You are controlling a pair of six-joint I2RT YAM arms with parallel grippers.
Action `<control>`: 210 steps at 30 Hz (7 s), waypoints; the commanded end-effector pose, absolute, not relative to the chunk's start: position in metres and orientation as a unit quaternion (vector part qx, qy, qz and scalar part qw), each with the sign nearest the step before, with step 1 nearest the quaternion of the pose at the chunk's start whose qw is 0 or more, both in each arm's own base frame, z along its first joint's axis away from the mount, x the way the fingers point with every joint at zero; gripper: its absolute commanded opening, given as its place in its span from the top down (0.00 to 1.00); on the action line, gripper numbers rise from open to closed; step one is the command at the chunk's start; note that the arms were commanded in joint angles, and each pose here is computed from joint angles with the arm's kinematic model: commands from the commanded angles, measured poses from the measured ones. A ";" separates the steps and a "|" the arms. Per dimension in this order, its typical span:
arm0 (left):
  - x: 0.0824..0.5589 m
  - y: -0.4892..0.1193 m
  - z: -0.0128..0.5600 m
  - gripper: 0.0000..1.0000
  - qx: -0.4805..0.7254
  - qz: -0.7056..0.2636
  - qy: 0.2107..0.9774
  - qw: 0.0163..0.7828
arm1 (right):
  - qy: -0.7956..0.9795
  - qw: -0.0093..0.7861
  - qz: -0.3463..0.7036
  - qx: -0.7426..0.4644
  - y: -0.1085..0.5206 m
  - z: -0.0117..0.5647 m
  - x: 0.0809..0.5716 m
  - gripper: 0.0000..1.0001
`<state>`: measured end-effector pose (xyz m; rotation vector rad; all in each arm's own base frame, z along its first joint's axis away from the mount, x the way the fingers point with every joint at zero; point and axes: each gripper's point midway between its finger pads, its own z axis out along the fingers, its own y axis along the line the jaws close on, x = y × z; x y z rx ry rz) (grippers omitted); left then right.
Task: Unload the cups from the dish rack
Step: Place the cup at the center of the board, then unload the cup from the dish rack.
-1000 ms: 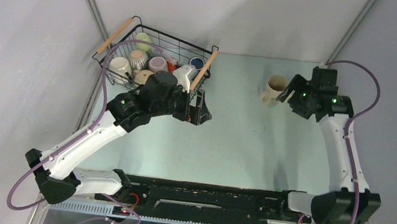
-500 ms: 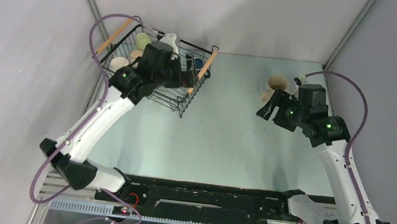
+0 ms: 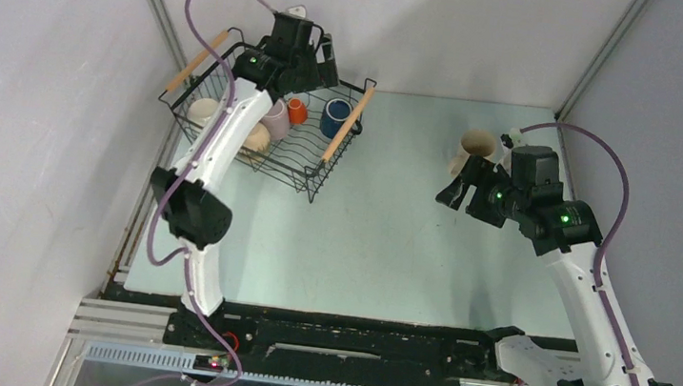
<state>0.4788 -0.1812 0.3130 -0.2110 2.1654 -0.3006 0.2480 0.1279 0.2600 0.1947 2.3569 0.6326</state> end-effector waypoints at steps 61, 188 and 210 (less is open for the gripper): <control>0.595 -0.201 0.136 0.00 -0.051 -0.129 0.912 0.386 | 0.917 0.318 0.229 0.083 0.131 0.247 0.252 0.17; 0.549 -0.148 0.225 0.87 -0.030 -0.059 0.914 0.401 | 0.923 0.289 0.253 -0.002 0.194 0.224 0.265 0.16; 0.508 -0.146 0.305 0.89 -0.032 -0.106 0.897 0.428 | 0.847 0.379 0.364 -0.079 0.271 0.281 0.324 0.15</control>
